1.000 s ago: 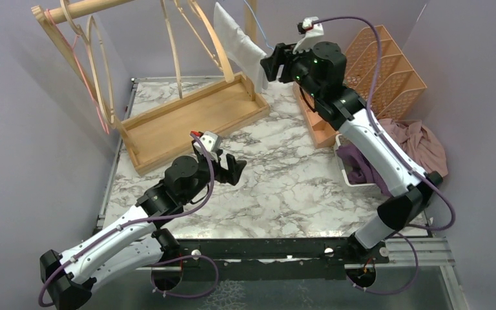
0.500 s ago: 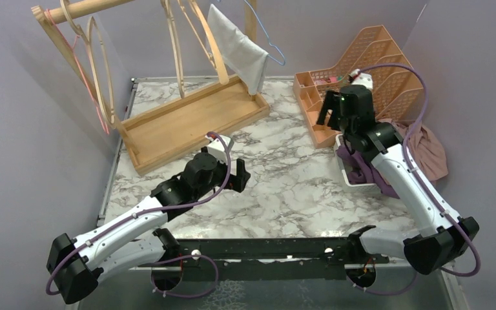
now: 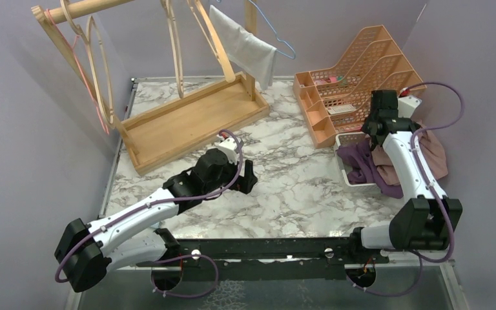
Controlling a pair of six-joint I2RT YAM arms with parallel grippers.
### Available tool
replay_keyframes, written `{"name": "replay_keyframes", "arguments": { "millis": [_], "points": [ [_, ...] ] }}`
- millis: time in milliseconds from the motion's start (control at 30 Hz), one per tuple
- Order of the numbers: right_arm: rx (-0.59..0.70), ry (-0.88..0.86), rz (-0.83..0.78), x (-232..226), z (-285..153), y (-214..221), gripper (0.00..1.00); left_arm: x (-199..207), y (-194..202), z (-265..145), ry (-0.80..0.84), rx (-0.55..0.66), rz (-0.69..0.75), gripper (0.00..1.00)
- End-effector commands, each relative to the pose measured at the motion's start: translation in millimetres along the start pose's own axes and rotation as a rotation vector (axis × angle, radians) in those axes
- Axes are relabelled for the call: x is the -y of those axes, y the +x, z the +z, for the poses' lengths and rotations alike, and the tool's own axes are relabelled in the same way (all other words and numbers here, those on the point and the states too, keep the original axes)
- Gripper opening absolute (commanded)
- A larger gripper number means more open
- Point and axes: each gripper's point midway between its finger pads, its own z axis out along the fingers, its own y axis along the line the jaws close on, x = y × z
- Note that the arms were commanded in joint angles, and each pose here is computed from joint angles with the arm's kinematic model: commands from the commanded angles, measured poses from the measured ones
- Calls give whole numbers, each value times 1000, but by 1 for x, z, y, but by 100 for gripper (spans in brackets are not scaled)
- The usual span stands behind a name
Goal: Place the skirt on the hanger
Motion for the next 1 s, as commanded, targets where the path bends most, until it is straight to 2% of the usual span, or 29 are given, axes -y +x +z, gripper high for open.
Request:
{"name": "replay_keyframes", "arguments": {
  "millis": [0, 33, 100, 133, 233, 267, 300, 467, 667, 833, 967],
  "points": [
    [-55, 83, -5, 2, 37, 24, 100, 19, -27, 8, 49, 40, -21, 99],
    [-75, 86, -25, -1, 45, 28, 98, 20, -29, 11, 51, 35, -18, 99],
    [-97, 133, -58, 2, 52, 31, 85, 23, -32, 16, 54, 20, -13, 99],
    [-93, 152, -57, 3, 51, 25, 72, 24, -33, 19, 54, 12, -9, 98],
    [-51, 192, -38, 12, 41, 5, 19, 26, -36, 22, 47, 0, -1, 97],
    [-28, 191, -18, 15, 33, -5, 7, 26, -38, 23, 48, 2, 2, 96],
    [-3, 178, 3, 17, 25, -16, 2, 26, -39, 23, 44, 6, 6, 96],
    [185, -3, 112, 19, -32, -86, 1, 21, -49, 22, 24, 52, 42, 96],
    [424, -467, 158, -14, -126, -162, 1, 11, -66, 22, -44, 108, 40, 96],
    [564, -813, 104, -40, -208, -204, 1, 5, -77, 21, -87, 128, 3, 96],
    [674, -1082, 21, -50, -280, -221, 1, -1, -82, 18, -113, 144, -30, 96]
  ]
}}
